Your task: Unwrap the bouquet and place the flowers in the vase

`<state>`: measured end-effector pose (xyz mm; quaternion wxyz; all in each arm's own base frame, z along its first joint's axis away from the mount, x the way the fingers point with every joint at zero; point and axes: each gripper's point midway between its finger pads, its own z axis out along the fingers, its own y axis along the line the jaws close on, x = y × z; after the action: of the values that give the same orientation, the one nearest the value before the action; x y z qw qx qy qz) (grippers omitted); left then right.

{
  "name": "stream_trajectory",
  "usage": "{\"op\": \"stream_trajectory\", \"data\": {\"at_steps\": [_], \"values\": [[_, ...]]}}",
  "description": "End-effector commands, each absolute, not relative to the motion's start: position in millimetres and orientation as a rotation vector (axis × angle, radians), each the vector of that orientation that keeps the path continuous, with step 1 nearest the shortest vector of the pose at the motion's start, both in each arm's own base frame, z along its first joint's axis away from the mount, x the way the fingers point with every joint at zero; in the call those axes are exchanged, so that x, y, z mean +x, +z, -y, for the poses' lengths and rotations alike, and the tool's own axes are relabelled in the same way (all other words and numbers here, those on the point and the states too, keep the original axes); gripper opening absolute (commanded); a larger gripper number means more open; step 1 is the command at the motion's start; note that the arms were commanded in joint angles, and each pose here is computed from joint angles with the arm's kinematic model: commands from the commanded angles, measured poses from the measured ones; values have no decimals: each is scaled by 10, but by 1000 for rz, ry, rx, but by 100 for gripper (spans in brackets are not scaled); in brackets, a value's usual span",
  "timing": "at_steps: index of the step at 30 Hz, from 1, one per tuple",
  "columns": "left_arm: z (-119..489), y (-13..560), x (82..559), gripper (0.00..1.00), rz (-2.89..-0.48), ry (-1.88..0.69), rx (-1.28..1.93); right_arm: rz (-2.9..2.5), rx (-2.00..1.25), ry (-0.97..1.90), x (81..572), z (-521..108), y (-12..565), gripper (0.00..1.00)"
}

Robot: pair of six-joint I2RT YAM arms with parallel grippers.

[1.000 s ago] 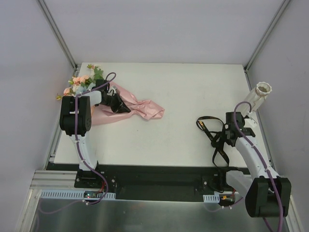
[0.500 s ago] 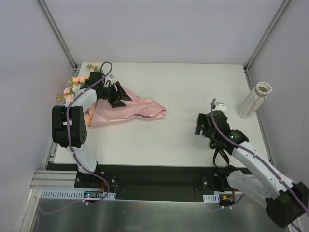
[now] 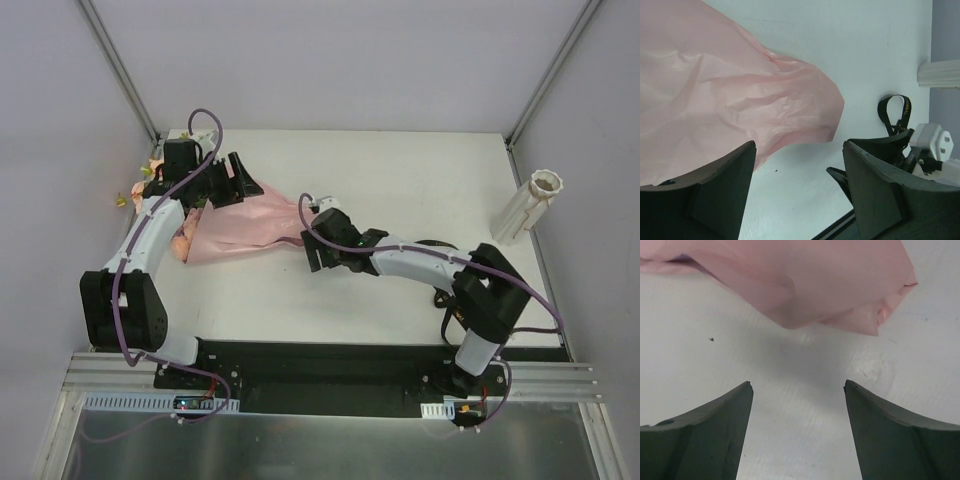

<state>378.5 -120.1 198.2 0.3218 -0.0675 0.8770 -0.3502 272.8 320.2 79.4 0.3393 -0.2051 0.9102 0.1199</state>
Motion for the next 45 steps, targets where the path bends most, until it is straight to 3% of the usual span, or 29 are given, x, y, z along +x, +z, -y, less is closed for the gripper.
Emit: {"op": "stream_trajectory", "data": {"at_steps": [1, 9, 16, 18, 21, 28, 29, 34, 38, 41, 44, 45], "values": [[1215, 2064, 3725, 70, -2268, -854, -83, -2288, -398, 340, 3048, -3583, 944, 74], [1339, 2095, 3688, 69, -2265, -857, -23, -2155, -293, 192, 3605, -3665, 1194, 70], [1599, 2509, 3606, 70, -2209, -1015, 2, -2049, -205, 48, 4584, -3471, 1372, 72], [1648, 2650, 3494, 71, -2190, -1033, 17, -1995, -225, 4, 4862, -3415, 1611, 75], [1676, 2562, 3285, 72, -2211, -1049, 3, -2008, -254, 17, 5095, -3375, 1618, 88], [1551, 2041, 2823, 76, -2311, -1006, -59, -2243, -343, 131, 4764, -3149, 1470, 96], [1514, 2011, 2776, 81, -2317, -978, -47, -2253, -348, 146, 4695, -3131, 1465, 96], [1364, 1932, 2476, 82, -2341, -882, -50, -2144, -499, 535, 4215, -3499, 1708, 99], [1395, 1996, 2220, 84, -2289, -948, -77, -2117, -670, 216, 4083, -3370, 1527, 100], [1432, 2028, 2132, 83, -2281, -998, -102, -2185, -620, 64, 4124, -3122, 1353, 100], [1474, 2124, 2049, 83, -2258, -1050, -106, -2219, -604, 279, 4097, -3231, 1205, 100], [1483, 2143, 2028, 83, -2256, -1062, -106, -2244, -679, 505, 3924, -3492, 1121, 100]]}}
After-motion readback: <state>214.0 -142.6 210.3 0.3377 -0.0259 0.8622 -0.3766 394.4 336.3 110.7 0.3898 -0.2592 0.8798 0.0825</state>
